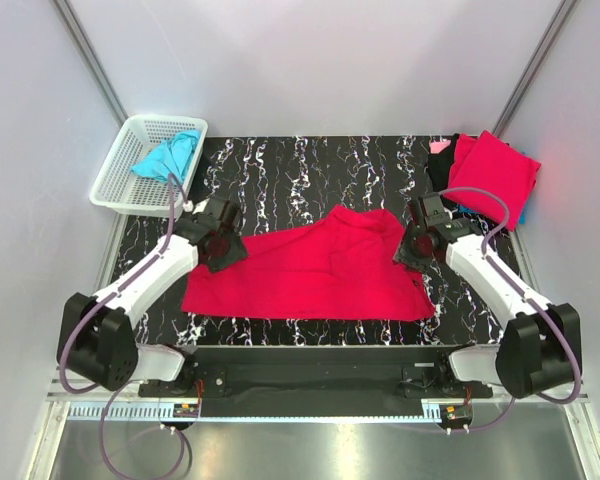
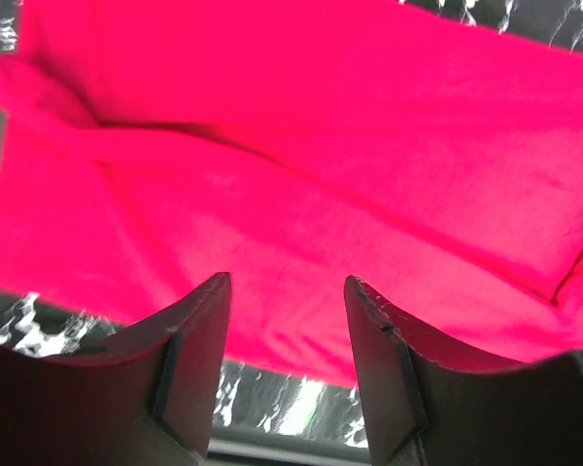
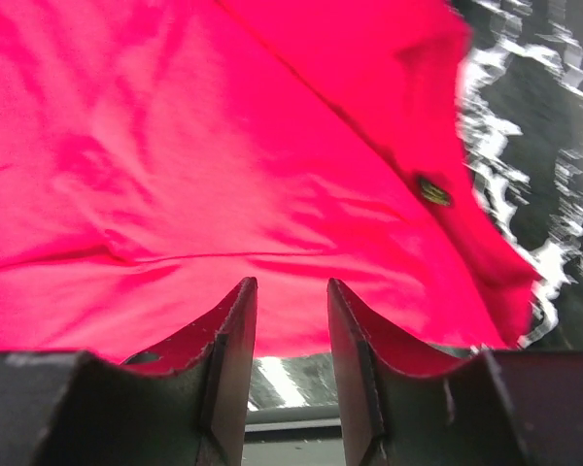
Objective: Fold and stack the t-shirts
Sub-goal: Fold the tshirt
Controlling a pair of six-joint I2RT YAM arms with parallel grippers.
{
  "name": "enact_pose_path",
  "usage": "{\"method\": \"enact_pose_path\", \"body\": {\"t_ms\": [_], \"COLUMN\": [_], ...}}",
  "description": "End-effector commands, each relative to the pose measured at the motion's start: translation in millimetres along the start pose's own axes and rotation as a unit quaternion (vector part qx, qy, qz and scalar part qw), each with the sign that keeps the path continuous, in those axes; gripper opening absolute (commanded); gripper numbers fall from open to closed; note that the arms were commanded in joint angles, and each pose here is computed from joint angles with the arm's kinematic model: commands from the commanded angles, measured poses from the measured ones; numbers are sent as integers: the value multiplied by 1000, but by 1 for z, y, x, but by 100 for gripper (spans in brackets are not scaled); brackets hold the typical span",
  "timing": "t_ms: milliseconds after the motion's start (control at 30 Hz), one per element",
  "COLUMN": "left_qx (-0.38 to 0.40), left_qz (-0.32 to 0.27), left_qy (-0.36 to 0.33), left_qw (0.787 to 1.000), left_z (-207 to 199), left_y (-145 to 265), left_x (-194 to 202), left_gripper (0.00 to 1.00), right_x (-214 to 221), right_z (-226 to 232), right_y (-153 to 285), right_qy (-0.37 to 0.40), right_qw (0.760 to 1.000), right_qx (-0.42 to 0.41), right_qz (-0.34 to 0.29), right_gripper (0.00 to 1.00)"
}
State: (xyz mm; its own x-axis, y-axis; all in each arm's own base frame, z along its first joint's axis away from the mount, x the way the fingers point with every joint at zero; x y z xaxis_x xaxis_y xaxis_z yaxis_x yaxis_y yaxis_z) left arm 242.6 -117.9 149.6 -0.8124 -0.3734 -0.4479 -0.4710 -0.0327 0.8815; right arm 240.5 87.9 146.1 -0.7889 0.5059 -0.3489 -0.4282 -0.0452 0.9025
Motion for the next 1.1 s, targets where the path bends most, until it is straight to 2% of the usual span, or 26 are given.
{"method": "enact_pose_path", "body": {"t_ms": [0,33,100,200,467,767,900,1067], "left_qx": [81,85,97,103,99,49,18,20], "left_qz": [26,23,56,67,61,32,35,51], "left_qy": [37,61,74,83,95,89,86,86], "left_qw": [996,994,991,989,989,994,995,995], "left_z": [-6,0,2,2,0,11,19,20], "left_y": [-23,-30,-44,-56,-84,-91,-93,-90], "left_x": [-8,-17,-10,-14,-36,-49,-45,-39], "left_gripper": [55,55,54,53,45,44,44,45], "right_x": [-22,-20,-19,-12,1,10,12,12], "right_z": [33,37,42,42,33,26,25,25], "right_y": [0,-2,-10,-22,-25,-25,-28,-29], "right_qy": [28,29,36,39,38,42,39,36], "right_qw": [996,996,996,995,994,994,994,994], "right_qx": [-75,-82,-85,-83,-90,-88,-84,-82], "right_qz": [-26,-14,5,30,44,52,57,58], "right_gripper": [42,42,43,43,43,43,43,43]}}
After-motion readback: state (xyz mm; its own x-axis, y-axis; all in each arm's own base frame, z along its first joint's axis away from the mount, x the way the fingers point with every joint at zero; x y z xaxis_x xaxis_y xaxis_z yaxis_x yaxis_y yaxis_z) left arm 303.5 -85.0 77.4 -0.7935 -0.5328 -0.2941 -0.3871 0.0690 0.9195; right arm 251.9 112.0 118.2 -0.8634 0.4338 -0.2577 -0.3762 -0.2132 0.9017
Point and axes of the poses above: each gripper's point midway between its finger pads, its own y axis back along the fingers, its own z axis along the line the jaws close on, x = y × z, the point moved 5 cm from there along y, back along the fingers, and after that the axes turned 4 degrees about -y, right-handed, at the moved point
